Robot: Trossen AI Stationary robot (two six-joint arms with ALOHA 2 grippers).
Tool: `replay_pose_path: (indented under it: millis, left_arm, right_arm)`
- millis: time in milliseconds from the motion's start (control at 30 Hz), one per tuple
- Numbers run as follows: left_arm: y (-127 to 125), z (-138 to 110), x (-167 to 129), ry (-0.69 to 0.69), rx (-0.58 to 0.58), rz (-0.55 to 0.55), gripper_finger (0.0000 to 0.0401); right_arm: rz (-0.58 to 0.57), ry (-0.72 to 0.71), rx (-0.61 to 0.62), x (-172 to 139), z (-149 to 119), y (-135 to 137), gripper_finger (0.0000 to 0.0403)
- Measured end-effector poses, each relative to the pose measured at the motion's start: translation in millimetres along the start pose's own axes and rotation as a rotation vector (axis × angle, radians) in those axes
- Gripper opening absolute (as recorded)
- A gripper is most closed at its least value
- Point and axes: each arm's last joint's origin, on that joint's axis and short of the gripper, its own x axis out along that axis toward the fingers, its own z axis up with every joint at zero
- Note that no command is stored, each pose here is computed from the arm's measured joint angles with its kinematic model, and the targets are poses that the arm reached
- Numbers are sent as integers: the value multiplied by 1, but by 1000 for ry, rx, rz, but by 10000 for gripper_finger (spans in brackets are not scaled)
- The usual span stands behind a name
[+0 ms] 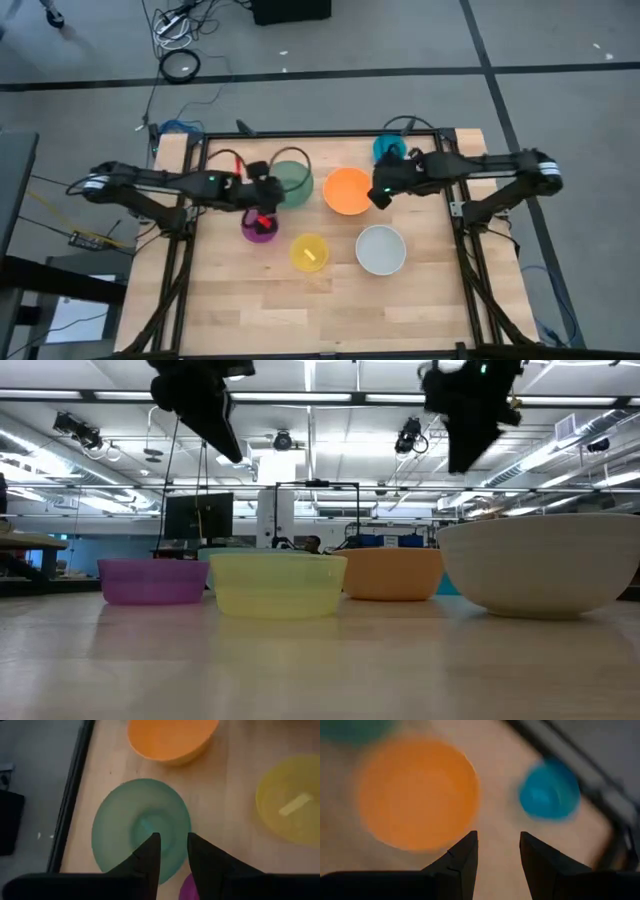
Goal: Nest bowls inside each other
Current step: Stack the orange bowl on top of the green bowl
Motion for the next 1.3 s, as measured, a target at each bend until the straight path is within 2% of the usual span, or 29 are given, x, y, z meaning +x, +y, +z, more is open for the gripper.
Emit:
replay_pose_path:
  millis: [67,167,367,667,833,1300]
  left_arm:
    - [0,3,4,29,28,3,106]
    - [2,3,7,55,37,10,106]
    - [16,-1,4,78,-29,50,106]
    - [37,-16,9,230,-138,94,106]
    - [44,-19,7,235,-161,105,106]
    - [59,-28,-32,99,-248,115,106]
  right_arm:
    - [-59,86,29,12,-3,3,133]
    - [-81,132,47,27,0,10,136]
    - [-14,207,98,59,14,18,140]
    - [-5,221,127,87,28,15,141]
    - [38,198,125,97,35,18,141]
    - [-15,277,97,143,31,31,142]
